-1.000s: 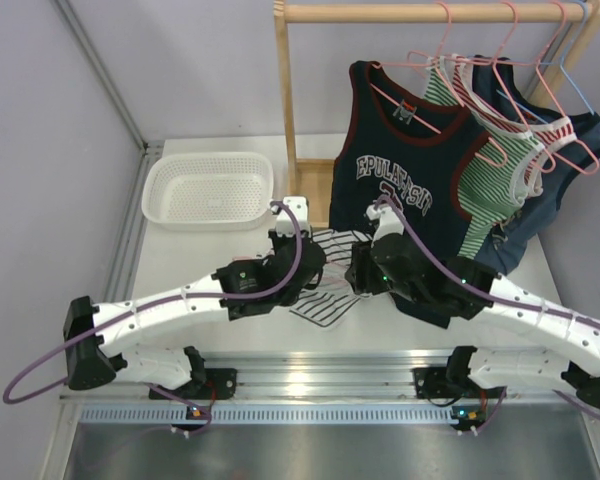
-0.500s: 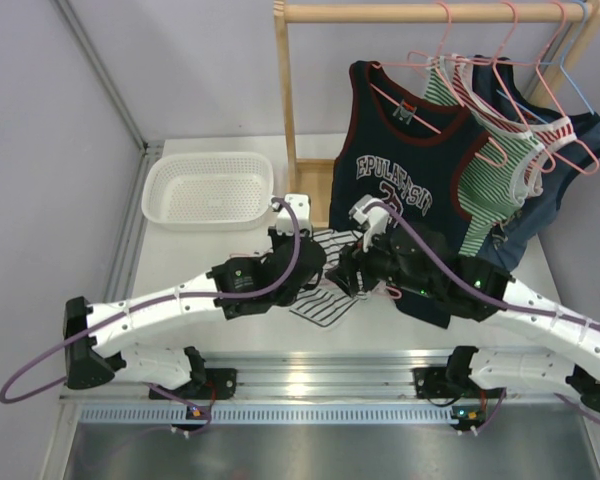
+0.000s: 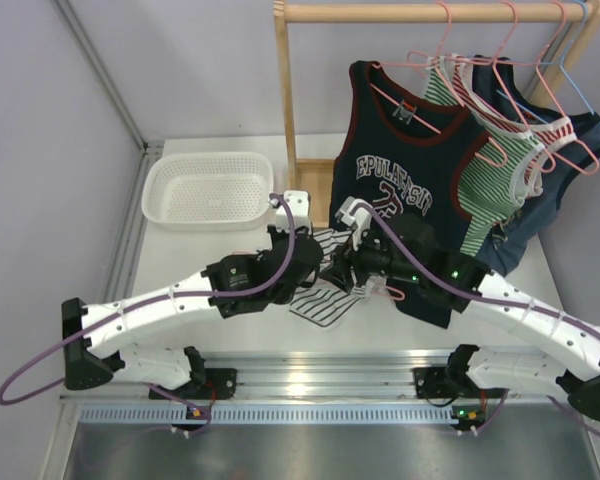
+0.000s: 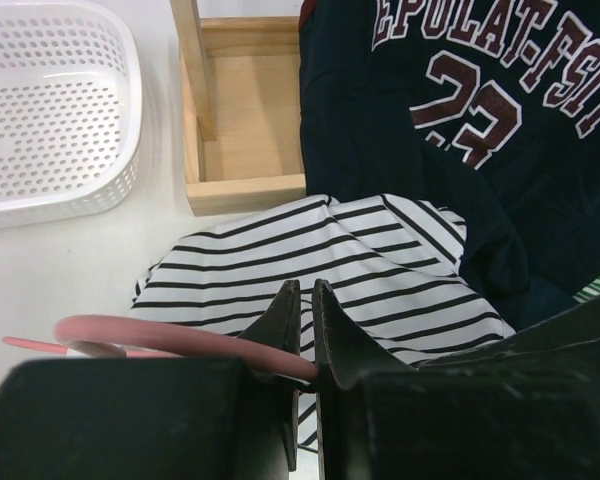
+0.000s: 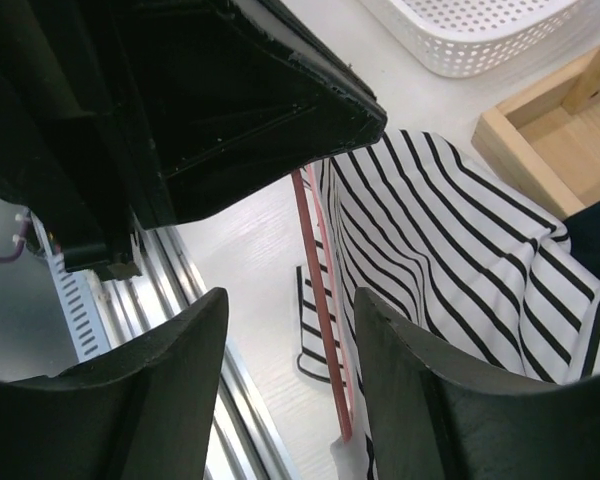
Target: Place the tank top on the hanger
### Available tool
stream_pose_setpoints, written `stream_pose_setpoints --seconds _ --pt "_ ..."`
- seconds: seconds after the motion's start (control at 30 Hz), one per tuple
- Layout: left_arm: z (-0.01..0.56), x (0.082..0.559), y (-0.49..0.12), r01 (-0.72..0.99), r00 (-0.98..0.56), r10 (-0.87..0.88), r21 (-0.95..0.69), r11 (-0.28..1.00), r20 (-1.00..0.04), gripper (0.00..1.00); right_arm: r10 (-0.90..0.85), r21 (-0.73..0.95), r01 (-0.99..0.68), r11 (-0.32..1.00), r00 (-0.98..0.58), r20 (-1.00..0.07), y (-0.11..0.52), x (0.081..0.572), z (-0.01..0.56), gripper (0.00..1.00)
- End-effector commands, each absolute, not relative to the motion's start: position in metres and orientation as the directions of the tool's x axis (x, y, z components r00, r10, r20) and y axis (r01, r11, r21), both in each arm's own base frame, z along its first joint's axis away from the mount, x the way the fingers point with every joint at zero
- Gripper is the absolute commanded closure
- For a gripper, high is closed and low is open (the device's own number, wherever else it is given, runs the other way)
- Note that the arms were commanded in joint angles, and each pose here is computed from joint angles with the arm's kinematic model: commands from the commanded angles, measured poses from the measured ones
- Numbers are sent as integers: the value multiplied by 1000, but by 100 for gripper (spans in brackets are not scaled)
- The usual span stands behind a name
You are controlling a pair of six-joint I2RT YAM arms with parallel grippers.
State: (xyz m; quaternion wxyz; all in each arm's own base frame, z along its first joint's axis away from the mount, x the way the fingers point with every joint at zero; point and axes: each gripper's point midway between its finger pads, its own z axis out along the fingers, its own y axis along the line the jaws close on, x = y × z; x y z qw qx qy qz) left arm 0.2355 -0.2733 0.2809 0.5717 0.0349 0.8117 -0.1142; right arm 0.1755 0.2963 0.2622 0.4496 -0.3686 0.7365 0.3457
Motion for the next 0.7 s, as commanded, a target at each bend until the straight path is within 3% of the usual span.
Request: stream_pose_setpoints --seconds 0.0,0.2,0.3,0.5,0.63,0.67 --pt "317 234 -275 206 -312 -152 -223 953 -938 100 -193 144 -893 426 -245 -950 310 179 290 47" --pt "326 234 -280 221 -312 -164 -240 945 -936 100 -194 142 -885 443 -249 -949 306 181 285 49" --pt "327 234 -282 223 -315 -161 -238 945 -935 100 -180 152 -888 434 -251 -951 305 182 287 56" --pt "334 233 -283 231 -314 -168 -247 941 -935 100 -179 152 -880 450 -255 -950 303 186 286 73" --pt "336 233 -283 236 -314 -160 -240 942 -936 100 -159 170 -877 449 -265 -951 304 188 294 100" --pt "337 233 -284 239 -314 -159 -240 941 -936 100 -164 174 -875 452 -273 -948 305 189 292 100"
